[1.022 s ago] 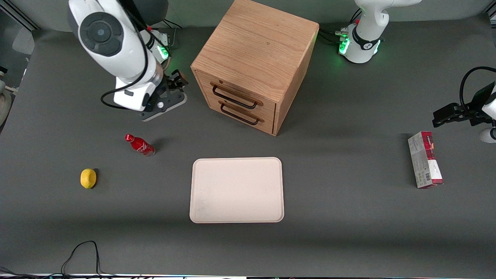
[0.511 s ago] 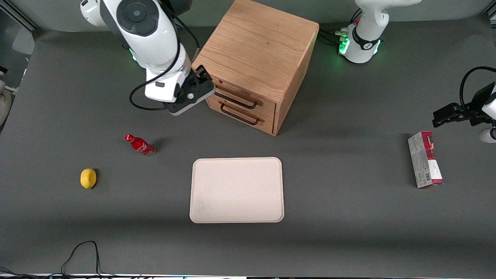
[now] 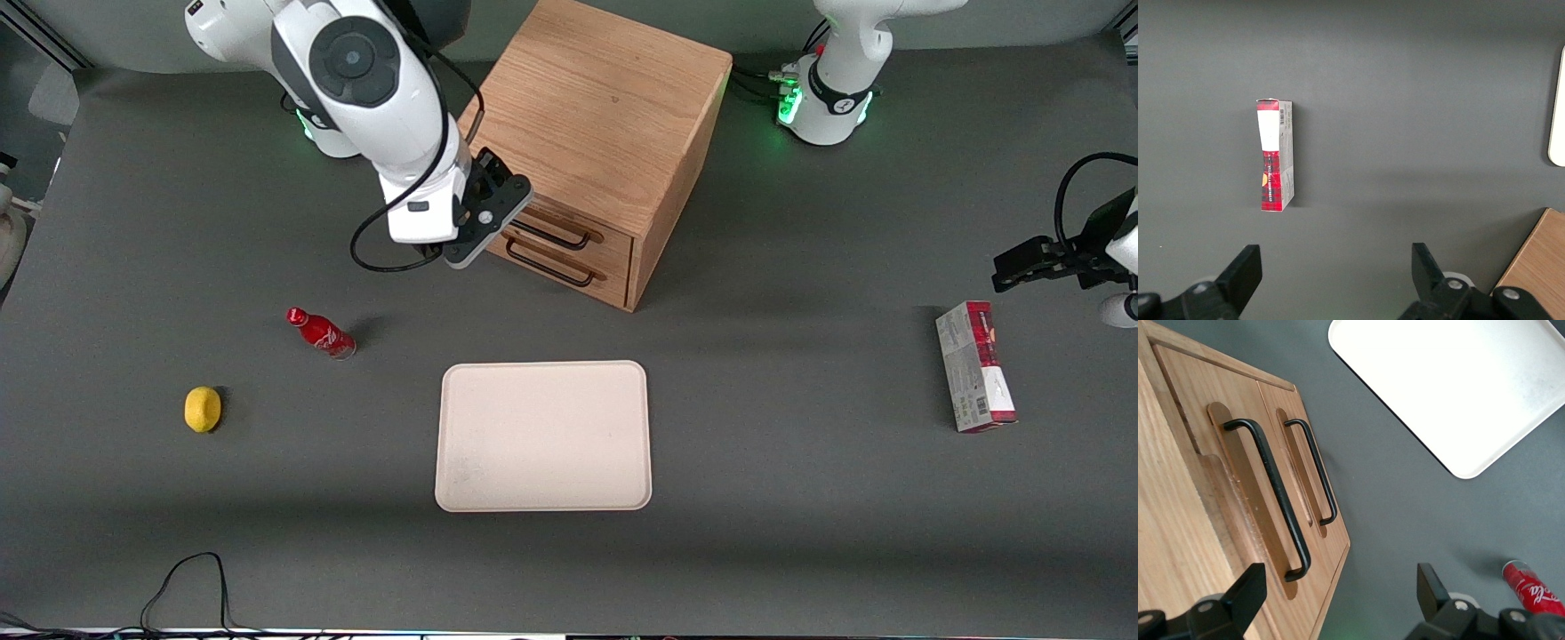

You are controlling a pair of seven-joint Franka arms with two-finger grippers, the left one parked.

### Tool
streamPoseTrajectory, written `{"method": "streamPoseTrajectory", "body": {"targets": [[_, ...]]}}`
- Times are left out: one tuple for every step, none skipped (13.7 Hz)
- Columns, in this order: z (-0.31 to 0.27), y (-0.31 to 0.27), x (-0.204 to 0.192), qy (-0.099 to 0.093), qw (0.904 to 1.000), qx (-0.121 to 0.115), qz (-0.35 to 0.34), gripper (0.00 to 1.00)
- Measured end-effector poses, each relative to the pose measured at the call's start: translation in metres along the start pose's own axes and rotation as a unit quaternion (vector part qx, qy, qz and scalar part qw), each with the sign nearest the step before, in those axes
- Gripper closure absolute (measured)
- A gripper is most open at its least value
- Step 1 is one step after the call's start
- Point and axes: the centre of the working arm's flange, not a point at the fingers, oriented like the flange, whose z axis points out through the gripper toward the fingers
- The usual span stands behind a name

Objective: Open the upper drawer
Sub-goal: 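Align the open right gripper around the upper drawer's black handle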

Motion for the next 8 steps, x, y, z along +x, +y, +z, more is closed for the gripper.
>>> {"method": "streamPoseTrajectory", "body": {"targets": [[0.0, 0.003, 0.0, 0.003, 1.0, 0.001, -0.002, 0.0], [-0.001, 0.002, 0.002, 0.008, 1.0, 0.001, -0.004, 0.0], [0.0, 0.001, 0.004, 0.011, 0.9999, 0.001, -0.005, 0.0], [0.001, -0.001, 0.006, 0.016, 0.9999, 0.0, -0.007, 0.0], [0.001, -0.002, 0.008, 0.023, 0.9997, -0.001, -0.009, 0.0], [0.0, -0.003, 0.011, 0.031, 0.9995, -0.003, -0.01, 0.0], [0.0, -0.003, 0.013, 0.037, 0.9993, -0.004, -0.01, 0.0], [0.0, -0.003, 0.014, 0.042, 0.9991, -0.005, -0.011, 0.0]]}}
